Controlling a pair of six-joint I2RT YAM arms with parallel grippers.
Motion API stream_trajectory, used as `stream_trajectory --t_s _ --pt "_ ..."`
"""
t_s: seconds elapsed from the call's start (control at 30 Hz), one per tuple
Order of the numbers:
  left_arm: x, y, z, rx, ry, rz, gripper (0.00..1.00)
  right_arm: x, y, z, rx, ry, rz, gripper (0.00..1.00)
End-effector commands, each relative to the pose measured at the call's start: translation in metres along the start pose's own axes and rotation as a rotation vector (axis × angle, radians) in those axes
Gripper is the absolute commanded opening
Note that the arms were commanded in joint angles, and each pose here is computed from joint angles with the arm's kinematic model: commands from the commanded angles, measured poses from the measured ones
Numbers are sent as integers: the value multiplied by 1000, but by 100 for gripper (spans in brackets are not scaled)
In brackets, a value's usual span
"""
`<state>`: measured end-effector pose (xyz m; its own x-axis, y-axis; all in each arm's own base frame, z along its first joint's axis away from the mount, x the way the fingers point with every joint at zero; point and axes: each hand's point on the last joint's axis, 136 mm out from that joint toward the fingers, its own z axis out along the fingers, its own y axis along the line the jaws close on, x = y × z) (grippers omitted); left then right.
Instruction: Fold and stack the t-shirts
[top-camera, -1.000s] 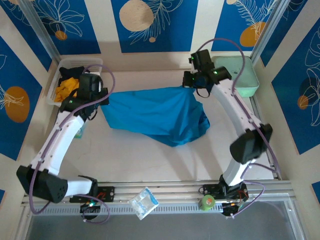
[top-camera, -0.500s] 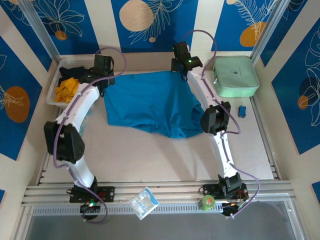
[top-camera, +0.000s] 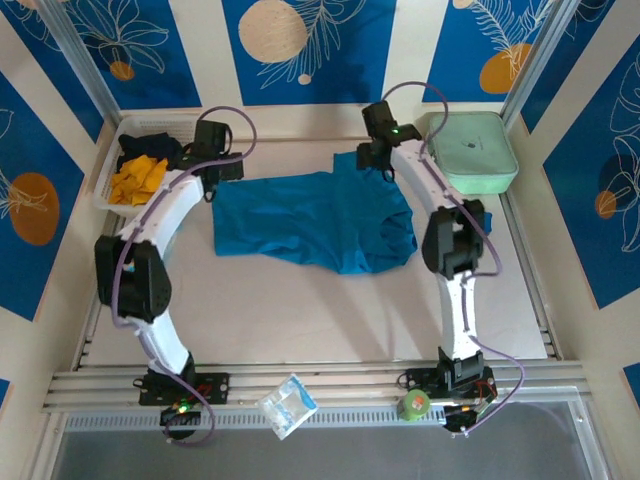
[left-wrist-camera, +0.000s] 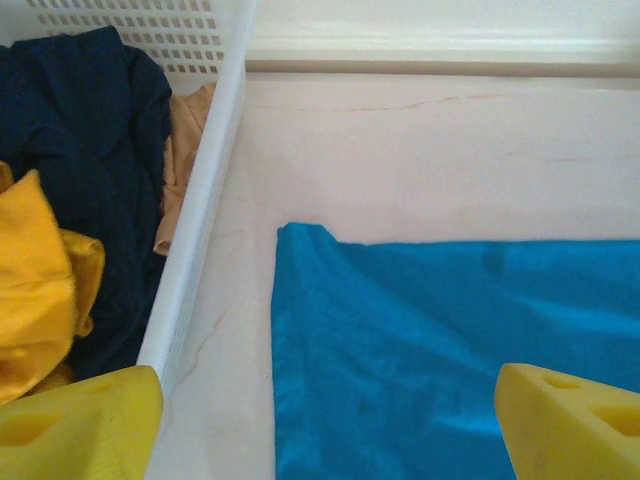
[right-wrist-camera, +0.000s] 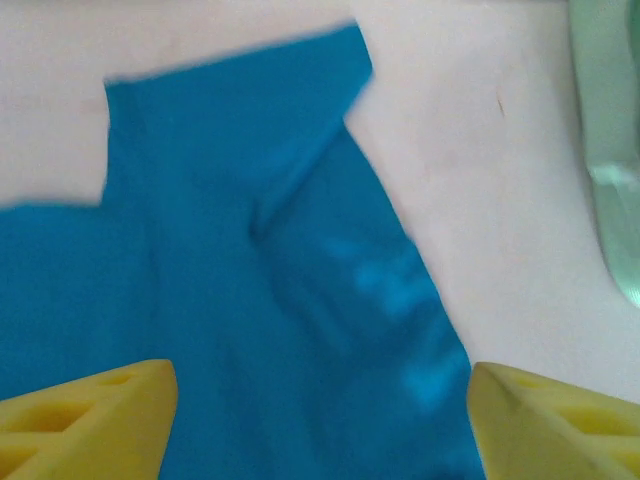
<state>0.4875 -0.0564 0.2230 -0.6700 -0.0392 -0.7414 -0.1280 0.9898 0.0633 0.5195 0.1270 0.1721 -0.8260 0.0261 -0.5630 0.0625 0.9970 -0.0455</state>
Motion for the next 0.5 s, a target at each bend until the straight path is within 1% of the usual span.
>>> stream_trajectory --t_s 0.0,0.13,0.23,0.3,0.4,0.47 --pt "21 4 -34 54 46 -50 88 27 -5 -49 -108 5 86 77" --pt "80 0 -51 99 165 -69 89 103 -4 -60 -185 159 98 75" --pt "127 -8 -54 125 258 -71 89 159 -5 -59 -190 272 110 75" --pt "154 -18 -51 154 310 -78 90 189 -6 -53 -197 335 135 75" --pt "183 -34 -37 179 374 -77 93 221 -9 -40 -183 399 183 75" --pt "194 -45 -26 189 398 -72 95 235 -9 -31 -176 432 211 73"
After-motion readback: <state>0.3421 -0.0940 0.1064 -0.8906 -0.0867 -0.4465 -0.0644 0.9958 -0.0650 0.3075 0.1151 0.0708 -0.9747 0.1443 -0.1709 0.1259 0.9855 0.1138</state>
